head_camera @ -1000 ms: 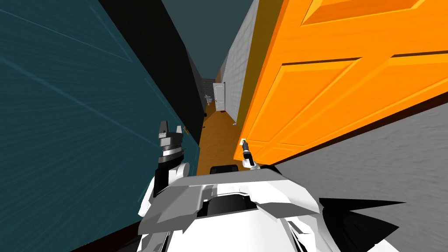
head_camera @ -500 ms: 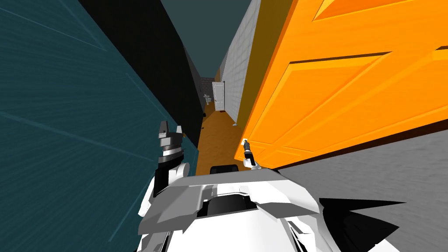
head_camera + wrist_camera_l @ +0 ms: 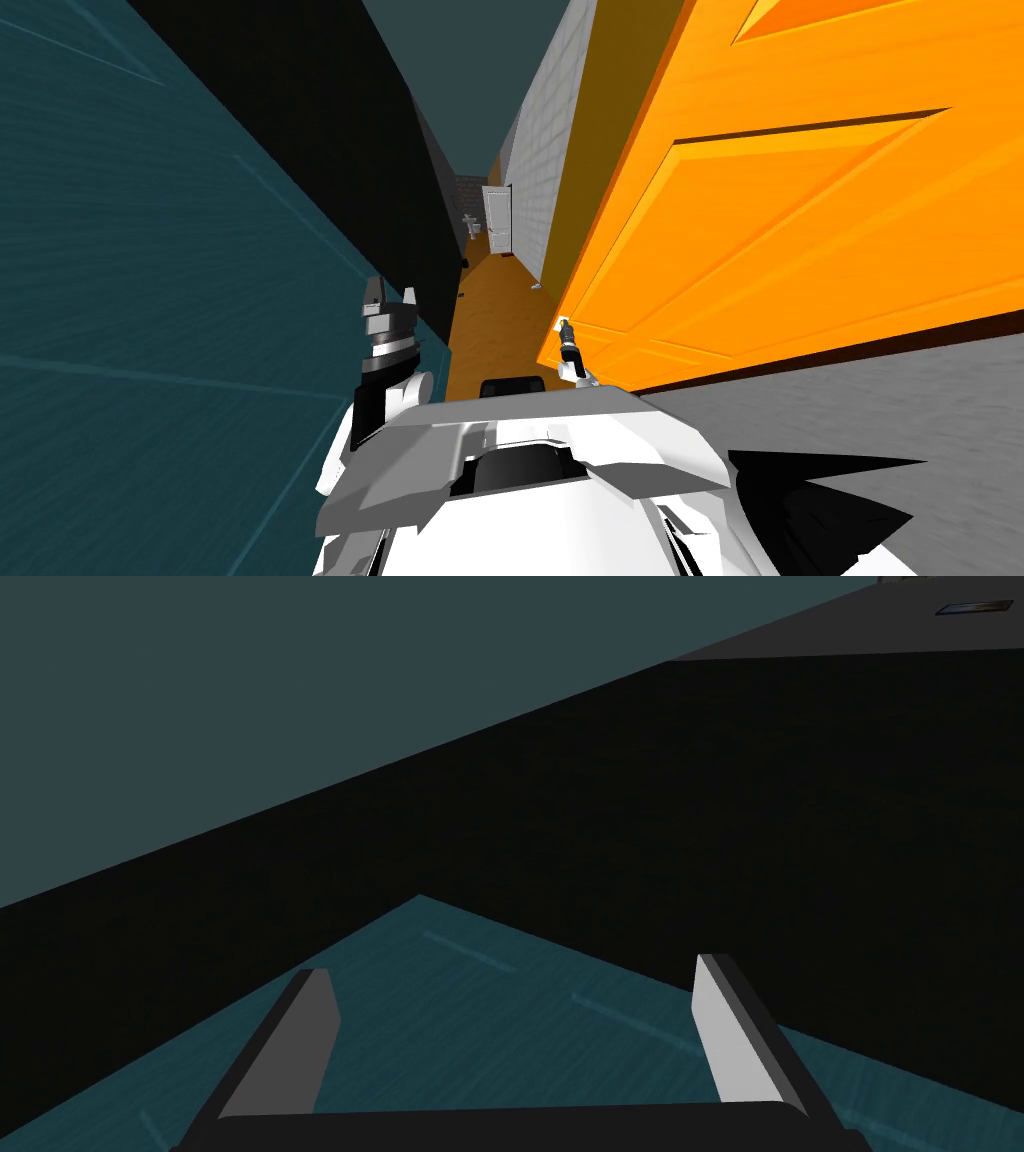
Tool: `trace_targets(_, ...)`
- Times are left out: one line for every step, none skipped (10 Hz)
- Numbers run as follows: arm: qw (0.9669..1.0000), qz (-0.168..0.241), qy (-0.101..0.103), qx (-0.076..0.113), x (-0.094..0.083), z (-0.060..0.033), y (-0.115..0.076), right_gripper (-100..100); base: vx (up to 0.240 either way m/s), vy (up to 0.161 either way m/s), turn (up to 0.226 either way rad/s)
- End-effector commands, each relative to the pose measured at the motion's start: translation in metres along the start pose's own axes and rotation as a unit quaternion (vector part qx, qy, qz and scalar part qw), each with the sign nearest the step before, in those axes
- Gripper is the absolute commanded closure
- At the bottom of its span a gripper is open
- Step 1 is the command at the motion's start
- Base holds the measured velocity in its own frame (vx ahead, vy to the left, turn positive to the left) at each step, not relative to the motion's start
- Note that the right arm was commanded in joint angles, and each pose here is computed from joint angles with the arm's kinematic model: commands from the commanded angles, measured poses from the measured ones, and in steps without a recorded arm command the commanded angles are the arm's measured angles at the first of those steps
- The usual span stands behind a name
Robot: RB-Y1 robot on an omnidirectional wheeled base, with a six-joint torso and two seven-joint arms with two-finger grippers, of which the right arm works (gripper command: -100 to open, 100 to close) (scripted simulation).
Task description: Push the door open
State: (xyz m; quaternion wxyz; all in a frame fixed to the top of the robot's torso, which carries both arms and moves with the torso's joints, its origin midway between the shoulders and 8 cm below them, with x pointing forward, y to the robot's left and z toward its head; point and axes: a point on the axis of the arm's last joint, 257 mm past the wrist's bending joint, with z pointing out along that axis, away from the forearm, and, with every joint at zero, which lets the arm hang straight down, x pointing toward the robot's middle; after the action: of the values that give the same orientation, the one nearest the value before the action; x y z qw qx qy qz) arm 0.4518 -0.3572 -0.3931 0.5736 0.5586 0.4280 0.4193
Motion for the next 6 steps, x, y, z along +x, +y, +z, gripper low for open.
trace_targets(0.9998,-0.005,-0.018,-0.002,-0.022,0.0001,0.0027,100,0.172,0.013,-0.038)
trace_targets(0.9997,-0.005,-0.025,-0.002,-0.0287,0.0004,0.0027,100,0.169,0.032,-0.059)
trace_targets(0.9997,-0.005,-0.025,-0.002,-0.0287,0.0004,0.0027,100,0.126,0.028,-0.021)
trace_targets(0.9996,-0.006,-0.025,0.006,-0.0293,-0.0027,-0.0033,100,0.064,-0.007,-0.005)
trace_targets(0.9997,-0.005,-0.025,-0.002,-0.0287,0.0004,0.0027,100,0.018,-0.015,0.004)
trace_targets(0.9997,-0.005,-0.025,-0.002,-0.0287,0.0004,0.0027,100,-0.009,-0.008,0.017)
